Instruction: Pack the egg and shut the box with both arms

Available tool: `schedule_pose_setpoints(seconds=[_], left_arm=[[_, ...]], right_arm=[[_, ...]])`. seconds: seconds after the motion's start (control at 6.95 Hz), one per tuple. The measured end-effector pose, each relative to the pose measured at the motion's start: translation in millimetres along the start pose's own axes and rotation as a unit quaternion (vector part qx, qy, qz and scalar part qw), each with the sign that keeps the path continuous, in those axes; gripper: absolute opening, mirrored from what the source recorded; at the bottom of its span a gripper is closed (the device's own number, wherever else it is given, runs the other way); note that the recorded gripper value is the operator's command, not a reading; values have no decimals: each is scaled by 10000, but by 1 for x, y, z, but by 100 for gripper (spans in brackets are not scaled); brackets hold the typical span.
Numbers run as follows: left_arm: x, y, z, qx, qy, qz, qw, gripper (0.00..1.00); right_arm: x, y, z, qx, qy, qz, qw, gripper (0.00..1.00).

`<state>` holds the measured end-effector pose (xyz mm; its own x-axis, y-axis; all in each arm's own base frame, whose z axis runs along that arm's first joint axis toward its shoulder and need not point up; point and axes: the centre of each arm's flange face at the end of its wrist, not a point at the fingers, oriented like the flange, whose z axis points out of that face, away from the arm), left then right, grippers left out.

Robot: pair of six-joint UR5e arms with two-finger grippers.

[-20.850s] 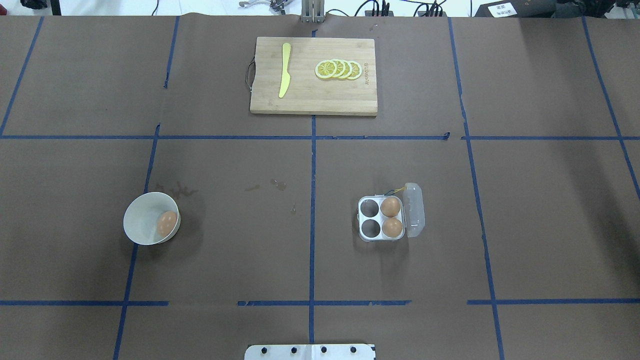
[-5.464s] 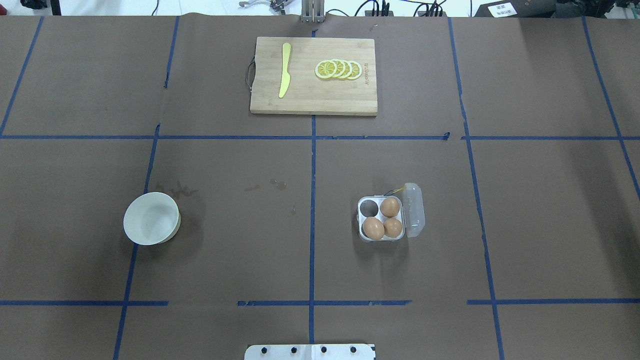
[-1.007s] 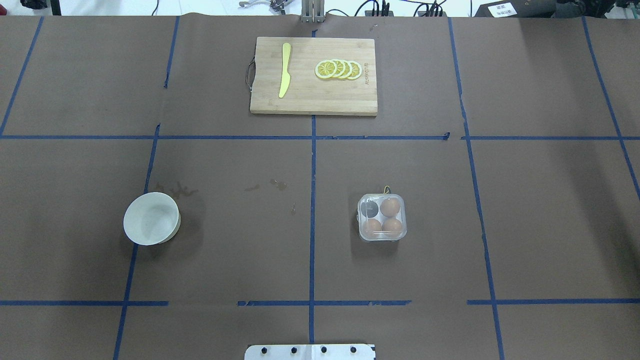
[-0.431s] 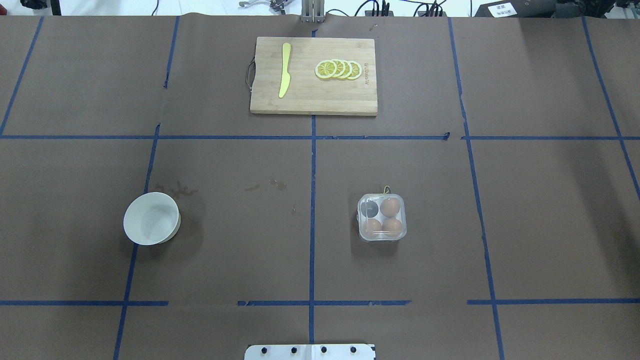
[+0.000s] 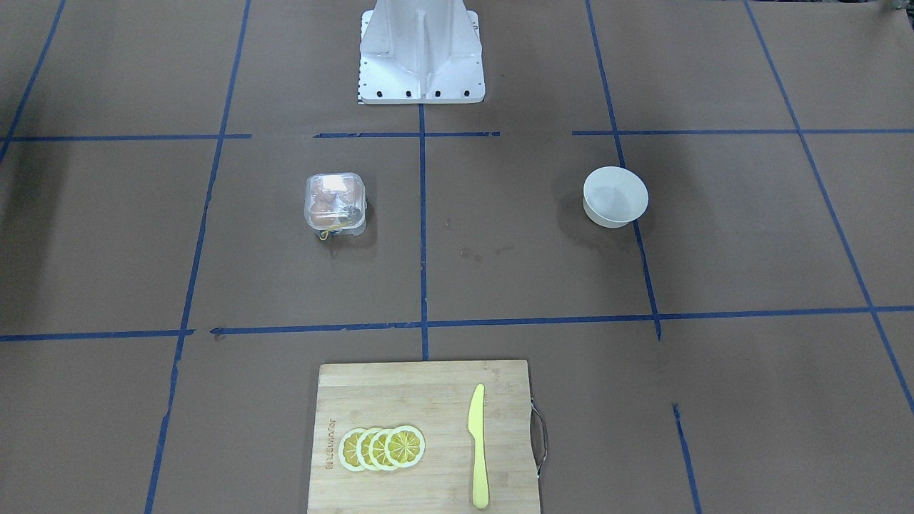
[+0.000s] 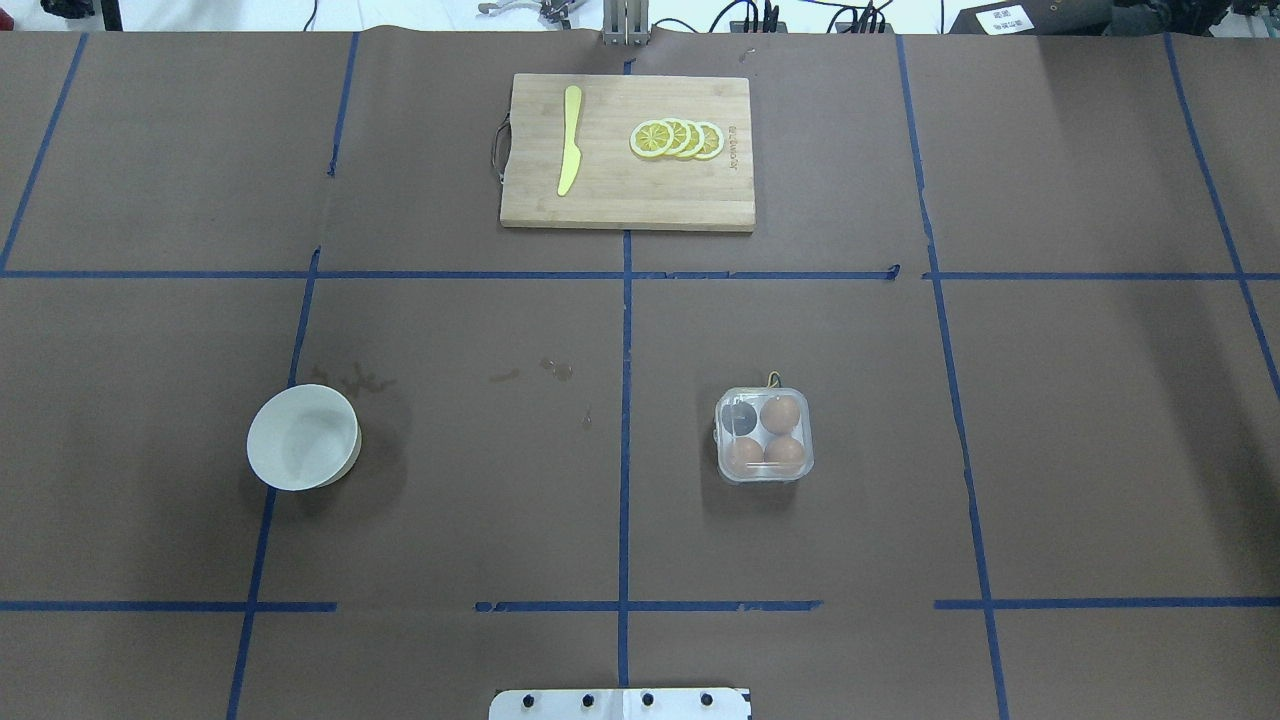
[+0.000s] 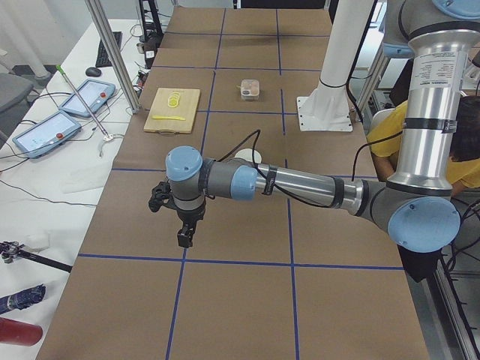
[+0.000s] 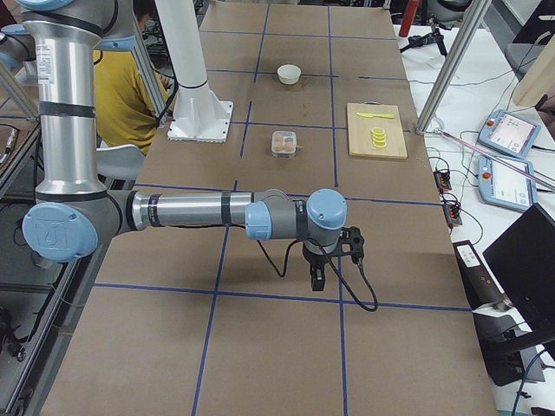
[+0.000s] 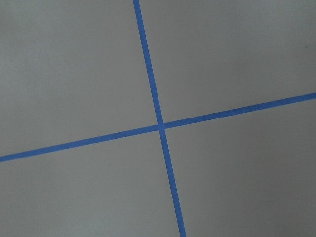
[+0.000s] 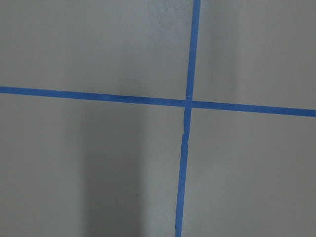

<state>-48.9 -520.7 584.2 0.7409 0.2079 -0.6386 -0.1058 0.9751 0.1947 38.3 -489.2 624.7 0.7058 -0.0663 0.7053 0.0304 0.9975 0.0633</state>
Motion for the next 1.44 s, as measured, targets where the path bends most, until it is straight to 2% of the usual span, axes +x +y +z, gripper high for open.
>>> schedule_pose_setpoints(seconds=[1.44], left_arm=[[-5,9,8,-107,-2,-102,9999,100]], right_arm=[[-5,3,-3,24,-146,-28,9999,100]])
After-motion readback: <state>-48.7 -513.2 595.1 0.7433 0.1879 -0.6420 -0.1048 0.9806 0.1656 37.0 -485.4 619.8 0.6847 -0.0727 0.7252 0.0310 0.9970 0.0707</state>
